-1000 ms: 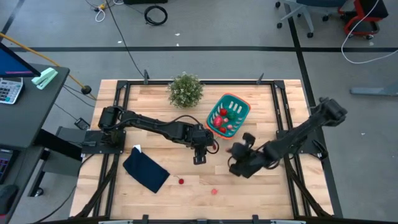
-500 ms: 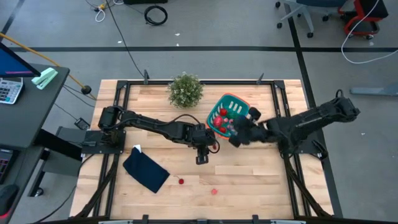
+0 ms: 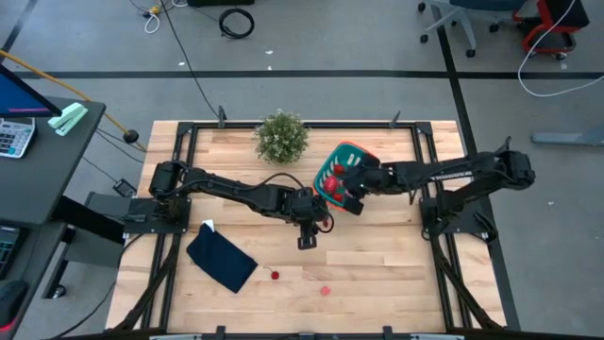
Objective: Pick and placing Produce into tupperware
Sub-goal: Put the pink peach into the basket
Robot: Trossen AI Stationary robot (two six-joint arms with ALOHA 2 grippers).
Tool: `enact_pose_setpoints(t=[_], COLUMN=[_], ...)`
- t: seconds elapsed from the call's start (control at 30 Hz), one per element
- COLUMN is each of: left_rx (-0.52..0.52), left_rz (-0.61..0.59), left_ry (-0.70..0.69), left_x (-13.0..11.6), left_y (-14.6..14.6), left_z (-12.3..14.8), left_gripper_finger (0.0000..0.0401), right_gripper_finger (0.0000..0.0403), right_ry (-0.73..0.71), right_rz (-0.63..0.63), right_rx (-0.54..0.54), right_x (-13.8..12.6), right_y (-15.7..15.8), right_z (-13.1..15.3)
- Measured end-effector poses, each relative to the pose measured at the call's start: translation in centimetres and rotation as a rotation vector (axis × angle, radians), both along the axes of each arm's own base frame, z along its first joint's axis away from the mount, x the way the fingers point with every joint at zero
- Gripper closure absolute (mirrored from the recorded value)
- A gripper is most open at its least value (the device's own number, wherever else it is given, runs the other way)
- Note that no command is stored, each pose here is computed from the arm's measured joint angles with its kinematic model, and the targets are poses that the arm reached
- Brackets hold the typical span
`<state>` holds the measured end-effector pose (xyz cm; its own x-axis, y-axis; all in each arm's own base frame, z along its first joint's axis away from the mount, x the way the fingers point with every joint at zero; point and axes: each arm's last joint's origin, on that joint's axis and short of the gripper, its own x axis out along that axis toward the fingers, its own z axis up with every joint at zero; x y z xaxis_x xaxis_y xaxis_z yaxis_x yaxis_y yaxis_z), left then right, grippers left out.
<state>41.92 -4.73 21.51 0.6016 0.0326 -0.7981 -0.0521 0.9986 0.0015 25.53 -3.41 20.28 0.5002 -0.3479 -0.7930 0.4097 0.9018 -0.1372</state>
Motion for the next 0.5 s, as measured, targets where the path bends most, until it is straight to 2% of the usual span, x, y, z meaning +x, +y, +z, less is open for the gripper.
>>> enact_pose_setpoints(t=[0.17,0.5], left_rx=[-0.003,-0.004], left_rz=[0.005,0.015], left_ry=[0.0,0.001], left_x=[0.0,0.0], left_y=[0.0,0.5], left_z=[0.0,0.0], left_gripper_finger=[0.0237,0.0239], right_gripper_finger=[0.0324,0.0321], right_ry=[0.024,0.099], right_rz=[-0.027,0.005], right_rx=[0.015,0.051], right_x=[0.5,0.7], right_y=[-1.2,-3.1], right_z=[-1.1,-2.7])
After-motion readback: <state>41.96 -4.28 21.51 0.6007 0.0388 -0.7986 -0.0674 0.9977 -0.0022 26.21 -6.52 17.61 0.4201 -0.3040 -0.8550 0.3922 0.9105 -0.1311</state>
